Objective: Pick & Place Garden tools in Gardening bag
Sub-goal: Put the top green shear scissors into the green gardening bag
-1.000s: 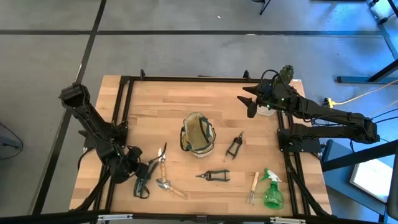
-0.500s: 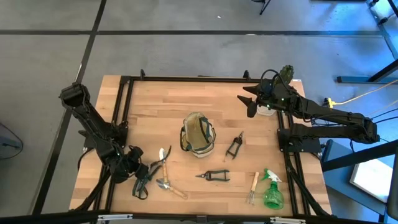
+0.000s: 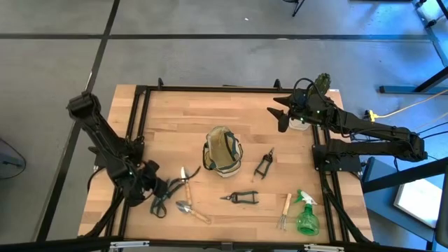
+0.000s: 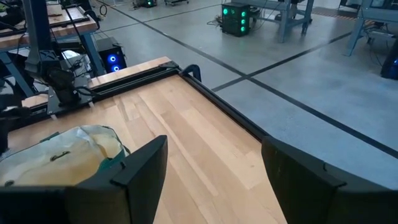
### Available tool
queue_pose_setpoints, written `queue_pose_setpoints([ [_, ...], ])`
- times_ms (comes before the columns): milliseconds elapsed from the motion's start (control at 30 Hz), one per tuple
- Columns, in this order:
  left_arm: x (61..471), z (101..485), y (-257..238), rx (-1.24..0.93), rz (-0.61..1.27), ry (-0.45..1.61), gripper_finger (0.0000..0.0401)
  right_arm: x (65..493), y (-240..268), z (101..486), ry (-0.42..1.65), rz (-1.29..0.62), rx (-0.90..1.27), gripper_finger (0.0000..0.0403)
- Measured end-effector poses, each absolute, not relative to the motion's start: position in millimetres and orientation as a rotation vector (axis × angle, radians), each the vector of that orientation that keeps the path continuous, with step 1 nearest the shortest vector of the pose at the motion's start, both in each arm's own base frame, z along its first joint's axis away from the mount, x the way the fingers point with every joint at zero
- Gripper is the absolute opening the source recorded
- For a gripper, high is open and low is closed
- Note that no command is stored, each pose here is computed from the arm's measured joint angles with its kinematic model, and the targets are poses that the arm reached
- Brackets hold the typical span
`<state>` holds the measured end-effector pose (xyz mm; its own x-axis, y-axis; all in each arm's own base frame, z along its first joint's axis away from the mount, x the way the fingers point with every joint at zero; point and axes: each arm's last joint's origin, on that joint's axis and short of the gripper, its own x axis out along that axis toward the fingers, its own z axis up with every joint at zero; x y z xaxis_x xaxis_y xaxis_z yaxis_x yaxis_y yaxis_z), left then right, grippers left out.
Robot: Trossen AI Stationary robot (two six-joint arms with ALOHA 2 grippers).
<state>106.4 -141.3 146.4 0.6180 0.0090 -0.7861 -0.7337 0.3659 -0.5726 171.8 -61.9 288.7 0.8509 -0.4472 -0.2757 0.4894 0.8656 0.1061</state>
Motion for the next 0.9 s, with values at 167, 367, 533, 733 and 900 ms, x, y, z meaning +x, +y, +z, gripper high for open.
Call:
queue_pose_setpoints([
  [167,106.6,165.2,-137.9,-1.094,0.535,0.702,0.0001,171.8,-61.9,288.7,0.247,-0.496,0.175,0.0263],
  [367,108.3,180.3,-133.2,-1.075,0.507,0.591,0.0001,171.7,-61.9,288.7,0.249,-0.496,0.168,0.0263],
  [533,111.3,180.3,-128.0,-1.054,0.545,0.581,0.0001,171.8,-61.9,288.6,0.25,-0.495,0.168,0.0263],
  [733,115.1,186.8,-119.6,-1.062,0.569,0.435,0.0001,172.2,-62.1,287.4,0.265,-0.494,0.15,0.0263],
  [900,114.2,201.0,-111.3,-1.038,0.533,0.294,0.0001,173.3,-62.5,286.1,0.272,-0.494,0.151,0.0263],
])
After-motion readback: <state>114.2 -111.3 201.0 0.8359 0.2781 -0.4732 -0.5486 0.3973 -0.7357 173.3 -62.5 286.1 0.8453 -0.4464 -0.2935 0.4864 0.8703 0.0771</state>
